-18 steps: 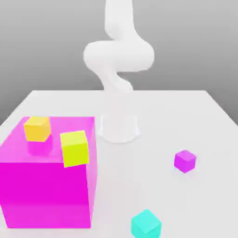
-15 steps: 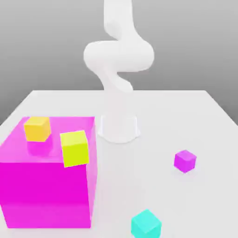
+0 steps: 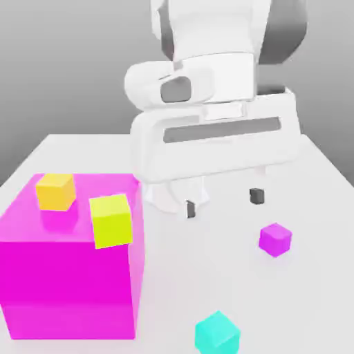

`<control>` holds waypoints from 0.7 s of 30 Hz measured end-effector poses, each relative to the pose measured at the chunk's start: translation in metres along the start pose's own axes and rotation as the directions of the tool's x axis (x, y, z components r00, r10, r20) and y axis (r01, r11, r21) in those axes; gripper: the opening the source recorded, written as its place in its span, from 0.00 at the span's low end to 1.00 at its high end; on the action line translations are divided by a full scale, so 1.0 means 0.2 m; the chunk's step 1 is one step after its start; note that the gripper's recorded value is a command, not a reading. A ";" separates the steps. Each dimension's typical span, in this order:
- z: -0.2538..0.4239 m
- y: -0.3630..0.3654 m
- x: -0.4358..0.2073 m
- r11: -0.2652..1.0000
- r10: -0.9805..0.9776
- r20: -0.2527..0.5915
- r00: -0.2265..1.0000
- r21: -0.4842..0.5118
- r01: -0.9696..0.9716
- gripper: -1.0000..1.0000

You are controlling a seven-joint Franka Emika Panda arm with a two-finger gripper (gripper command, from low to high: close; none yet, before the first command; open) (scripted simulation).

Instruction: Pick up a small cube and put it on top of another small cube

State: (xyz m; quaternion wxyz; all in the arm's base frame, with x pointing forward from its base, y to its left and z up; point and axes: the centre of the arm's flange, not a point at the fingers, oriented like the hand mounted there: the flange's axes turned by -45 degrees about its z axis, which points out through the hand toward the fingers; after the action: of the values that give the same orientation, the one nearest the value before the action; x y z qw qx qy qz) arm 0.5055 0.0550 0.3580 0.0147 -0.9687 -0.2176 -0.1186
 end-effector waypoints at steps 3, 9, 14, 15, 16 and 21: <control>0.27 -0.05 -0.06 0.998 -0.064 0.079 0.995 0.021 0.063 0.50; 0.77 -0.11 -0.25 0.984 -0.174 0.217 0.961 0.061 0.165 0.50; 1.06 -0.13 -0.34 0.983 -0.183 0.228 0.956 0.065 0.173 0.00; 1.06 -0.13 -0.34 0.983 -0.183 0.228 0.956 0.065 0.173 0.00; 1.06 -0.13 -0.34 0.983 -0.183 0.228 0.956 0.065 0.173 0.00; 1.06 -0.13 -0.33 0.983 -0.184 0.229 0.956 0.065 0.173 0.00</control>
State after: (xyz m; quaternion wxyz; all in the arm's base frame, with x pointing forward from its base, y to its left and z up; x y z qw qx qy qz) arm 0.4833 0.0670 0.1359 -0.0003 -0.9517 -0.3069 0.0003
